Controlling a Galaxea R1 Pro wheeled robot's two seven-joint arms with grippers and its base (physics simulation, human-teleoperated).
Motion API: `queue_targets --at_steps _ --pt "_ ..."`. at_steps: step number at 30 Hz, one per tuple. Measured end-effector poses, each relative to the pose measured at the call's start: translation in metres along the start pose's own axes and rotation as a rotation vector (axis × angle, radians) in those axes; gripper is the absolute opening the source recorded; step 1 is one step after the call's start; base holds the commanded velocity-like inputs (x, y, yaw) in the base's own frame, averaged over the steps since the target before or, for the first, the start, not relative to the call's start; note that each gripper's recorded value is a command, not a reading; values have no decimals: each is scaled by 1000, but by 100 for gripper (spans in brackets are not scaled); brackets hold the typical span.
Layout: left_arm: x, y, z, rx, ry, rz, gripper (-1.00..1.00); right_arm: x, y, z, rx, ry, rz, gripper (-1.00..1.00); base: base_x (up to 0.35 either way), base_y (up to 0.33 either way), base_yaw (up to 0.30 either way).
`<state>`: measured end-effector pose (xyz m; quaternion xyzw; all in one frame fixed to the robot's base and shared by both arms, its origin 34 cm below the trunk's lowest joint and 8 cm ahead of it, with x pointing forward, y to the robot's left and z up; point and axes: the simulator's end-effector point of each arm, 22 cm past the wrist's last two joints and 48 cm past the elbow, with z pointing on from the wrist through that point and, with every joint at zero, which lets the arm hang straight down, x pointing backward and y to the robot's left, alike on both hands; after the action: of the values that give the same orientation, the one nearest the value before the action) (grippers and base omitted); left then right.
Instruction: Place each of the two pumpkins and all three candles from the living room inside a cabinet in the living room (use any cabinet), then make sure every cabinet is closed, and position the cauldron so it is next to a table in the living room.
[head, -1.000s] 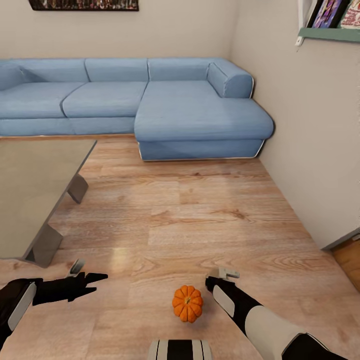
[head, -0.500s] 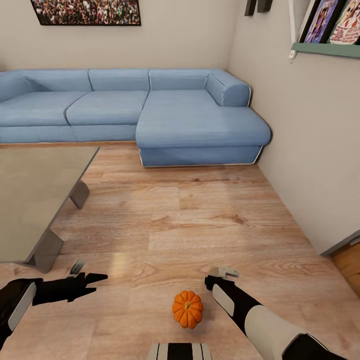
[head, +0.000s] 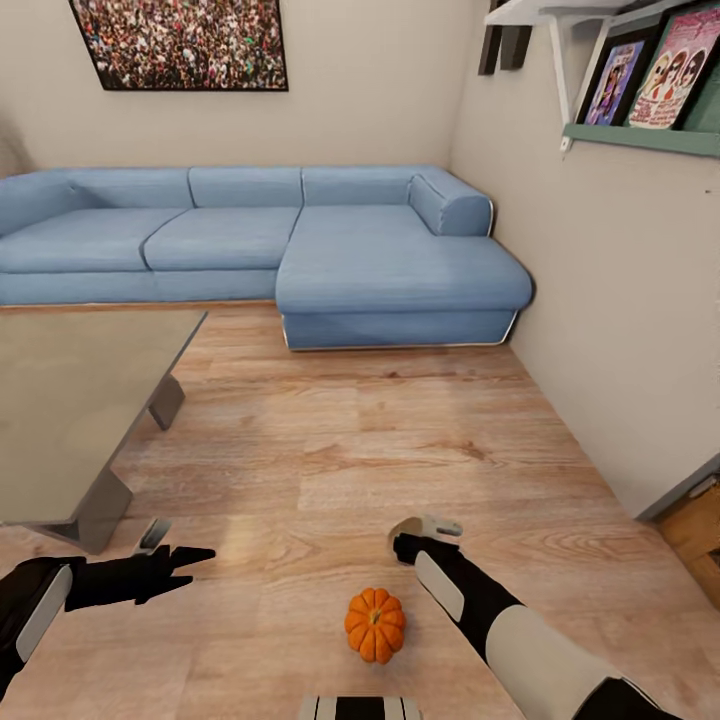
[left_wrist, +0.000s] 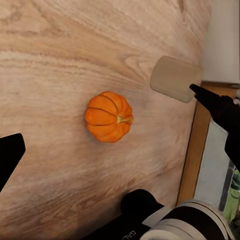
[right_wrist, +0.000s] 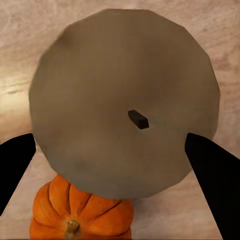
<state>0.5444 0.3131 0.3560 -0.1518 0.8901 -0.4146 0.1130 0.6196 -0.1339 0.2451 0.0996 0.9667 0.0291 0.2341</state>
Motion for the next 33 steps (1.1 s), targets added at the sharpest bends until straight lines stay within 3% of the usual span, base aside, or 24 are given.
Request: queue_targets --at_steps 25,33 --pt "-16 -41 -28 37 -63 72 100 -50 12 -43 -27 -105 5 -100 -44 5 0" --pt "-20 -54 -37 49 -83 95 100 -63 16 -57 -34 -137 5 -100 -173 0 0"
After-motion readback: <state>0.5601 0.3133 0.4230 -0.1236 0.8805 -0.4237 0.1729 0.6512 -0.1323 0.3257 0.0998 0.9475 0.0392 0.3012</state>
